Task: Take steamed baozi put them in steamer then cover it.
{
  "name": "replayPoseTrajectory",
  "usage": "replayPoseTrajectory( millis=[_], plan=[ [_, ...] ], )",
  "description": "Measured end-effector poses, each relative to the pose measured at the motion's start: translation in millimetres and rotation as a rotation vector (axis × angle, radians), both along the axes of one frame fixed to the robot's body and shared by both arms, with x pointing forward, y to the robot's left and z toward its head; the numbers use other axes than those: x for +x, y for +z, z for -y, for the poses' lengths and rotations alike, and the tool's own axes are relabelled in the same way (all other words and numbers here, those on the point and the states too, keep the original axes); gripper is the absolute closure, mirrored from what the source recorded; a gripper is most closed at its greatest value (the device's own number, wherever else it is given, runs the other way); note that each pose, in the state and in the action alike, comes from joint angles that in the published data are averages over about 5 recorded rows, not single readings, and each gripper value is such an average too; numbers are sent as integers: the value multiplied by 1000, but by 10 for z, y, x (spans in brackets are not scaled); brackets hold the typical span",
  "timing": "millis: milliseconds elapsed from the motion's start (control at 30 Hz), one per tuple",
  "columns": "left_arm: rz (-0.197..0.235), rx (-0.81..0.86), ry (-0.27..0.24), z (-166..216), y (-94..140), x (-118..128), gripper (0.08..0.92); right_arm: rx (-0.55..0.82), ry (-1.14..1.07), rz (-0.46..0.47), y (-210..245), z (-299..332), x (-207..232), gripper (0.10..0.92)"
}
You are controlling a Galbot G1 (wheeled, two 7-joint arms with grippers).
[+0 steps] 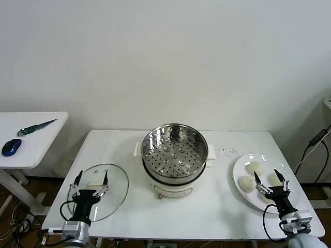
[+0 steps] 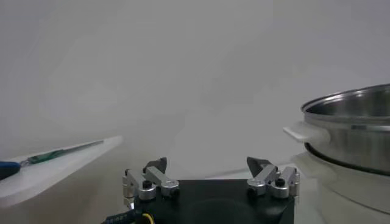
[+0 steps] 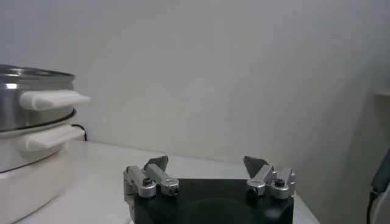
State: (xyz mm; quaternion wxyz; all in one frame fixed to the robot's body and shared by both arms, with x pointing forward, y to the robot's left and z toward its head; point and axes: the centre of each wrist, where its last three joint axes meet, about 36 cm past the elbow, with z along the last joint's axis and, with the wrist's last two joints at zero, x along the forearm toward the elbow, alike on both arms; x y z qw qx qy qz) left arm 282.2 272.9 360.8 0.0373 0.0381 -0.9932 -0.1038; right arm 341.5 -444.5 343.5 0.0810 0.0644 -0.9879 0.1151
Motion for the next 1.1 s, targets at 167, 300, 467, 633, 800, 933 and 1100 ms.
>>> replayPoseTrajectory(
  millis=[167,300,467,633,800,933,1100],
  plan=[
    [-2,5,4,-6,6,11,177,-117,135,-77,233,271,207,200],
    [-1,10,4,-11,20,20,177,-253,300,-168,494,573,520,200],
    [3,16,4,-23,37,32,177,-431,513,-300,857,853,1060,200],
    [1,16,7,-42,33,32,177,-605,691,-442,1145,941,1608,200],
    [-4,16,15,-72,25,26,177,-758,809,-587,1348,965,2051,200],
    [-7,16,24,-100,22,20,177,-847,860,-689,1452,974,2315,200],
    [-13,16,34,-127,6,9,177,-917,903,-799,1438,934,2558,200]
  ],
)
